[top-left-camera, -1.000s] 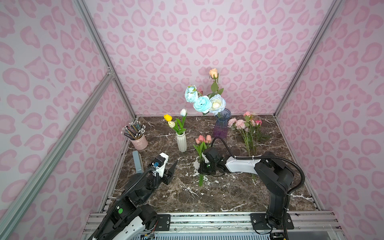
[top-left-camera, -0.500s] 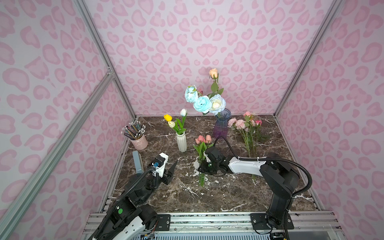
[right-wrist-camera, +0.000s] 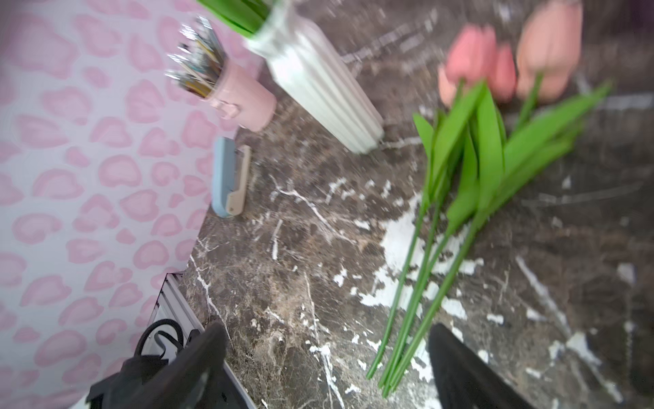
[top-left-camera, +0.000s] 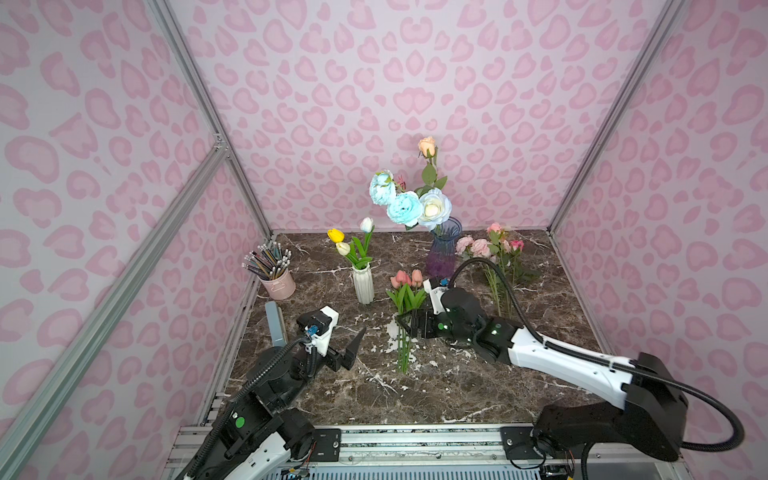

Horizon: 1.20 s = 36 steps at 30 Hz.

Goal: Pick out pink flowers from the vase
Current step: Place the flower at the center of the board, then reset both arms

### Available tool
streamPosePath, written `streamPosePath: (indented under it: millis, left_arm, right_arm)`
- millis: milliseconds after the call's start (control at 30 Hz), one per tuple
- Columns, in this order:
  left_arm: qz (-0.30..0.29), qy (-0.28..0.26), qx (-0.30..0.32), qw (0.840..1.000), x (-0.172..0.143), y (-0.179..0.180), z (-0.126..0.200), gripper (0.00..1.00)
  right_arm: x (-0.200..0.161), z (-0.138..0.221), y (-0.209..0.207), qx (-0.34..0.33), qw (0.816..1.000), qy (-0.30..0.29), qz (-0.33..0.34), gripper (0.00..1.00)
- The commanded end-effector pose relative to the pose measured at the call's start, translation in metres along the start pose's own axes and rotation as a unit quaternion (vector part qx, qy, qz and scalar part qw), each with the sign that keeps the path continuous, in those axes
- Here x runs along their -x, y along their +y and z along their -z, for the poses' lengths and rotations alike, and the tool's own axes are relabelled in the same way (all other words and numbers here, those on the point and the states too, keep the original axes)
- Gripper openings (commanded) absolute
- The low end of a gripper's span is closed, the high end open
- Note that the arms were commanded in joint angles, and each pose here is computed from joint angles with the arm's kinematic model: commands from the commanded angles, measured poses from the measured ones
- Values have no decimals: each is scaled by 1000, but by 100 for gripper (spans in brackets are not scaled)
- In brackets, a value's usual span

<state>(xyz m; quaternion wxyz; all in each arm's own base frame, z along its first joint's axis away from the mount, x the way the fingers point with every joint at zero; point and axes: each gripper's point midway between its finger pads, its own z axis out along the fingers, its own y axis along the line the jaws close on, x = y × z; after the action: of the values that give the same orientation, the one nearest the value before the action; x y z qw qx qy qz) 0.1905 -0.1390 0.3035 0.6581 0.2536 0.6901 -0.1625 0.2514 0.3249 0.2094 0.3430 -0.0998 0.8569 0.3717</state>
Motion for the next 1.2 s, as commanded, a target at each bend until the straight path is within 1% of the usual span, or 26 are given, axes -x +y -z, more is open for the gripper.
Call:
streamPosePath:
  millis: [0, 33, 67, 133, 200, 233, 267, 300, 367, 400, 433, 467, 500, 533, 567, 633, 667, 700, 767, 833, 900, 933, 1000, 1033, 1100, 1167]
  left_arm:
    - [-25, -40, -50, 998, 21, -17, 1, 98]
    - [-25, -34, -43, 998, 20, -15, -3, 98]
    - [-24, -16, -24, 999, 16, -8, -8, 98]
    - [-42, 35, 5, 998, 4, 1, -22, 98]
    - [-63, 77, 26, 995, -7, 7, -43, 98]
    - [-87, 93, 25, 991, -14, 6, -54, 98]
    - [-106, 111, 28, 988, -21, 6, -67, 98]
    - [-114, 126, 30, 985, -27, 8, -81, 98]
    - [-112, 158, 7, 981, -38, 13, -104, 98]
    - [-80, 173, -1, 982, -45, 23, -113, 98]
    - [-33, 171, 1, 985, -50, 36, -120, 98]
    - [27, 155, 20, 987, -56, 58, -126, 98]
    - [63, 133, 47, 988, -62, 80, -131, 98]
    - [76, 126, 72, 986, -71, 97, -133, 98]
    - [84, 130, 113, 982, -84, 118, -133, 98]
    - [87, 156, 194, 965, -113, 151, -127, 98]
    - [94, 169, 236, 952, -128, 167, -120, 98]
    - [100, 178, 256, 945, -142, 175, -115, 98]
    - [113, 180, 278, 937, -162, 183, -106, 98]
    - [108, 176, 298, 932, -175, 189, -98, 98]
    - [100, 176, 315, 927, -192, 195, -91, 98]
    - [106, 172, 325, 924, -198, 199, -90, 98]
    - [113, 159, 313, 929, -206, 205, -96, 98]
    - [102, 158, 293, 937, -206, 203, -103, 98]
    - [106, 157, 276, 942, -219, 203, -112, 98]
    - [109, 137, 289, 941, -227, 206, -111, 98]
  right_arm:
    - [48, 39, -17, -99, 982, -115, 114, 98]
    - [61, 53, -25, -130, 975, -145, 109, 98]
    - [74, 70, -32, -159, 965, -179, 107, 98]
    - [95, 97, -37, -184, 947, -234, 120, 98]
    - [107, 118, -31, -176, 923, -287, 186, 98]
    - [108, 125, -28, -170, 909, -308, 222, 98]
    - [106, 131, -25, -162, 891, -329, 268, 98]
    - [102, 136, -21, -151, 866, -355, 317, 98]
    - [100, 149, -23, -147, 831, -403, 355, 98]
    - [101, 148, -30, -148, 826, -408, 360, 98]
    - [104, 144, -40, -152, 831, -401, 354, 98]
    - [109, 137, -53, -160, 841, -386, 344, 98]
    - [113, 131, -67, -174, 851, -374, 324, 98]
    - [116, 128, -80, -191, 854, -369, 315, 98]
    - [118, 125, -92, -207, 852, -364, 315, 98]
    - [122, 129, -120, -257, 839, -369, 307, 98]
    - [123, 133, -140, -282, 836, -370, 292, 98]
    - [122, 138, -161, -301, 836, -369, 275, 98]
    - [117, 151, -202, -335, 834, -372, 233, 98]
    - [104, 164, -238, -377, 823, -374, 203, 98]
    - [86, 172, -271, -415, 815, -363, 181, 98]
    - [77, 174, -284, -430, 813, -356, 168, 98]
    - [62, 179, -310, -454, 808, -349, 138, 98]
    - [57, 182, -318, -458, 806, -353, 125, 98]
    - [60, 189, -323, -442, 802, -387, 112, 98]
    - [68, 182, -320, -410, 814, -391, 127, 98]
